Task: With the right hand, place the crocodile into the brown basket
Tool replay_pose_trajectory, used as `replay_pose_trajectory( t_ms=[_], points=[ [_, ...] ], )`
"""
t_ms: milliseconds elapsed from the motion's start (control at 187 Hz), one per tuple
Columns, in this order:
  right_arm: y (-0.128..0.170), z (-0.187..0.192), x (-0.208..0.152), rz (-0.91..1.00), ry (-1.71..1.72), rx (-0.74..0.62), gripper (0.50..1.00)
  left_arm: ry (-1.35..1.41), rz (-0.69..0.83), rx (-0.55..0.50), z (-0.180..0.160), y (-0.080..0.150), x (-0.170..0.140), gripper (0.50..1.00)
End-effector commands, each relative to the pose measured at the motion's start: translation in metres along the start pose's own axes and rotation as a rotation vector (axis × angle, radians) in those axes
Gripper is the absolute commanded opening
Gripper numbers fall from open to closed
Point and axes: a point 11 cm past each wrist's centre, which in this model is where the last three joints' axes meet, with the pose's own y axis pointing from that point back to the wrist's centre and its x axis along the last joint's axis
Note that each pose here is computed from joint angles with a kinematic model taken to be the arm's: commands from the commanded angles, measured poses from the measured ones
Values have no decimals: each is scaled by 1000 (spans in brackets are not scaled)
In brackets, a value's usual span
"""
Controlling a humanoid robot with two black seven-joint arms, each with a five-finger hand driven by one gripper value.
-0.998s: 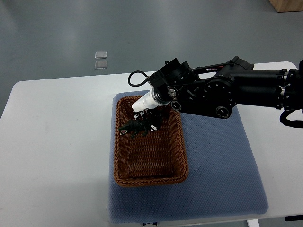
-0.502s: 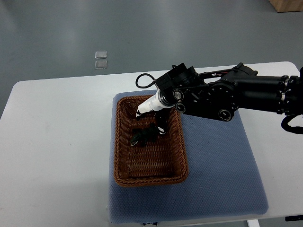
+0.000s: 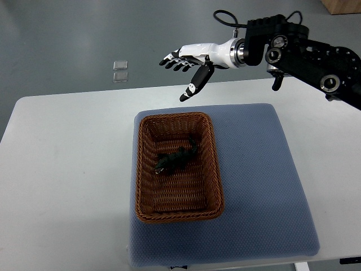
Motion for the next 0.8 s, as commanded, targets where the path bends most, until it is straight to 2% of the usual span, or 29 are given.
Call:
replay_pose_trajectory(
  t_ms=[0,187,304,368,582,795],
  points=[
    [20,29,21,201,-289,127,915,0,-1,0,0,0,0,1000],
    [30,64,22,519,-813,362,915,-2,-5,0,0,0,-2,1000],
    [47,98,27,739,-1024,421,915,-2,-5,0,0,0,-2,1000],
    [53,119,23,798,-1143,437,917,-2,-5,0,0,0,-2,1000],
    [55,158,0,807,-1469,461,930,-3,-10,0,0,0,-3,1000],
    [44,179,-29,595,-1557,375,930,-6,-12,0,0,0,-4,1000]
  ],
)
